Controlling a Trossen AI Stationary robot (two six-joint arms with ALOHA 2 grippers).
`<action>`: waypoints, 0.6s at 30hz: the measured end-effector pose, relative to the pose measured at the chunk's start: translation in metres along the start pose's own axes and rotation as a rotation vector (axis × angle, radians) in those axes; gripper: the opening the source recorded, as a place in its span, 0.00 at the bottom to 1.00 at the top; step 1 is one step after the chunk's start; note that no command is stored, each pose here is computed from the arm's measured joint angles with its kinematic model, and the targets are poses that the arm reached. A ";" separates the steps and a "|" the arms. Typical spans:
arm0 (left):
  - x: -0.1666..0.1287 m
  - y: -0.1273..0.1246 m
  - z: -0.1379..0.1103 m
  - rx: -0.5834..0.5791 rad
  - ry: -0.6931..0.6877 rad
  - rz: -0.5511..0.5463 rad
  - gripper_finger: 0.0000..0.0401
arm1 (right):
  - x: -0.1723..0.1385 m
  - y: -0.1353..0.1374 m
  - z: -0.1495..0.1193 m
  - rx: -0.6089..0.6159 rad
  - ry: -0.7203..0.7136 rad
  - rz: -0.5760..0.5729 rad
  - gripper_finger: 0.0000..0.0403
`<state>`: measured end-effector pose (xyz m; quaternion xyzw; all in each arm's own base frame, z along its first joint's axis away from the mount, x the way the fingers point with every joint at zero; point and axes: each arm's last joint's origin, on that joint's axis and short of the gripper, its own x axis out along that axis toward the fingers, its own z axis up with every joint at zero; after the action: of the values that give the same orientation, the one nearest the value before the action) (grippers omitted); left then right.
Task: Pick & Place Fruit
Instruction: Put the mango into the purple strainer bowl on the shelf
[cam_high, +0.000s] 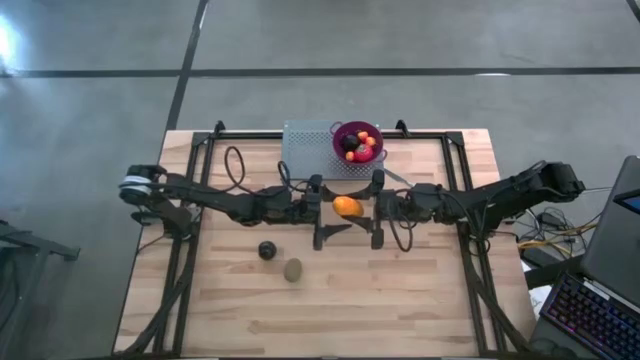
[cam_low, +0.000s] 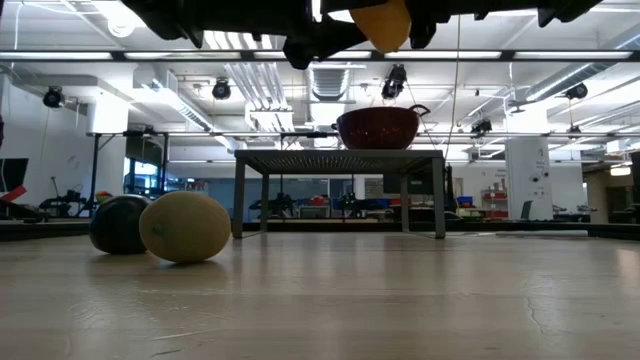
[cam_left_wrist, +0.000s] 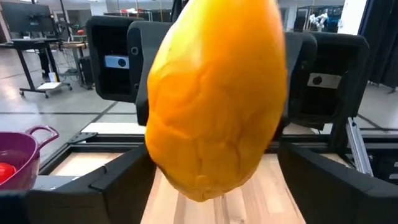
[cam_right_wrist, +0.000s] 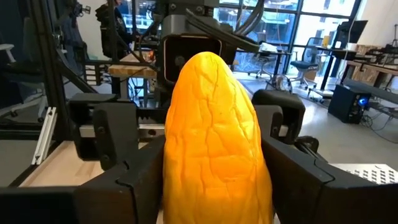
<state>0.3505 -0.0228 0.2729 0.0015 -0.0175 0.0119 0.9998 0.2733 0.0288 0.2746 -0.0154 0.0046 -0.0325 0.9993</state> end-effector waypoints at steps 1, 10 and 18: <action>-0.002 0.000 0.001 0.009 0.012 0.000 0.85 | 0.000 0.000 0.000 0.000 0.000 0.000 0.56; -0.031 0.005 0.021 0.041 0.175 0.055 0.85 | -0.007 -0.001 0.004 -0.004 0.021 0.003 0.57; -0.066 0.012 0.023 -0.015 0.415 0.224 0.85 | -0.011 -0.002 0.006 0.022 0.028 0.004 0.56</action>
<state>0.2838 -0.0121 0.2932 -0.0103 0.1881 0.1227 0.9744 0.2625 0.0276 0.2812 -0.0041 0.0184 -0.0307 0.9994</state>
